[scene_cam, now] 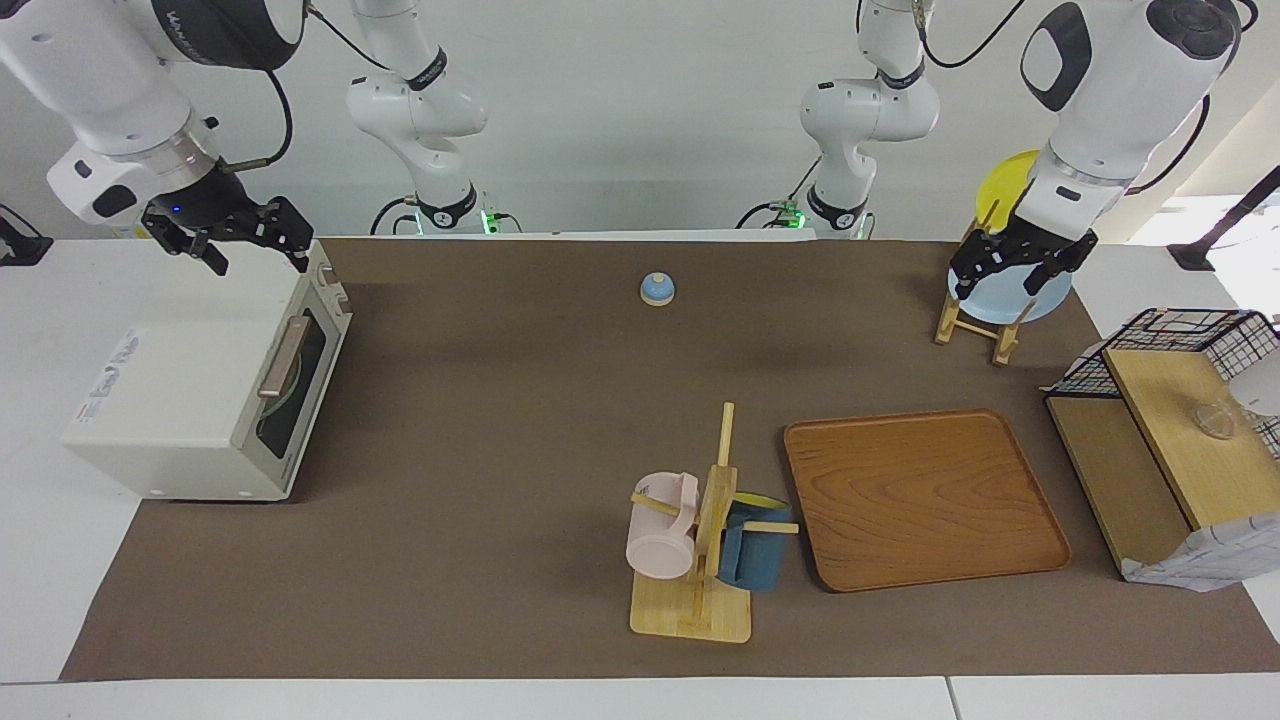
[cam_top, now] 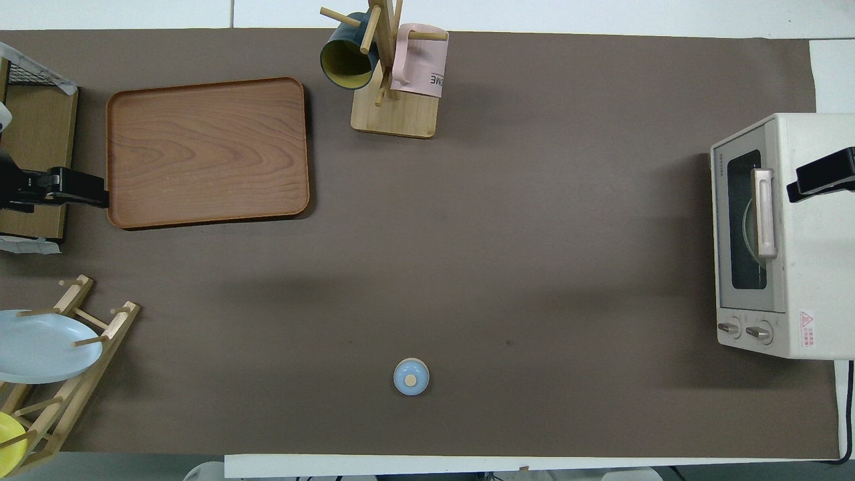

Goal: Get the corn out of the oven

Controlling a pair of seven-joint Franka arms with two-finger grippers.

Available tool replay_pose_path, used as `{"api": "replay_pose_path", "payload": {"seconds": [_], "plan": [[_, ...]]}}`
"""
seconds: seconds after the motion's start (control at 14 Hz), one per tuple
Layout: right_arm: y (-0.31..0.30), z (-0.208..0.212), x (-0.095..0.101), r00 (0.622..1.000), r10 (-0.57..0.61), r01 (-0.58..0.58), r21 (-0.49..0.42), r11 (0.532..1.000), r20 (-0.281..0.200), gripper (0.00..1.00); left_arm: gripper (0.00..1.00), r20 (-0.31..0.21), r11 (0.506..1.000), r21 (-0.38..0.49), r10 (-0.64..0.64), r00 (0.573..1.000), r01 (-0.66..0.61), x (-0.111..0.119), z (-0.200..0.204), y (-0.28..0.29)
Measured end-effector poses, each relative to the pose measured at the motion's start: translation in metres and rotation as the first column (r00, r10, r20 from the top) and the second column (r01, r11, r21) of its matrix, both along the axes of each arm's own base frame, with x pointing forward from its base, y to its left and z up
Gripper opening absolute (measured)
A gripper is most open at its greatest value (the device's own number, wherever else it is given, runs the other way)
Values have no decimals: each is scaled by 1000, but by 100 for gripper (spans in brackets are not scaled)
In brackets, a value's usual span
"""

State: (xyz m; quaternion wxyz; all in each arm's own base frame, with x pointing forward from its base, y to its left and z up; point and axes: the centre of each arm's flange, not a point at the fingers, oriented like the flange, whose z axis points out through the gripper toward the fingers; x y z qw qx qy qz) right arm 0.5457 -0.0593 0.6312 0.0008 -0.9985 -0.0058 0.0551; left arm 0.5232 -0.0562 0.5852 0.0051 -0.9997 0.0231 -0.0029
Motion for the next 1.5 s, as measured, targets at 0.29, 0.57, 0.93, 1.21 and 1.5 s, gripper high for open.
{"api": "replay_pose_path", "payload": {"seconds": [0.29,0.57,0.93,1.21,1.5], "plan": [[-2,6,-2,1000,-2,2,-13,1000,8,100,100,0,1000,0,0,1000,0,0,0,0],[-2,-11,-5,1000,13,-13,-16,1000,8,95,100,0,1000,0,0,1000,0,0,0,0],[-6,-95,-4,997,73,-70,-113,991,22,42,100,0,1000,0,0,1000,0,0,0,0],[-5,-142,-1,995,95,-98,-140,985,-31,1,100,0,1000,0,0,1000,0,0,0,0],[-9,-162,0,993,106,-112,-166,980,-46,1,100,0,1000,0,0,1000,0,0,0,0]]}}
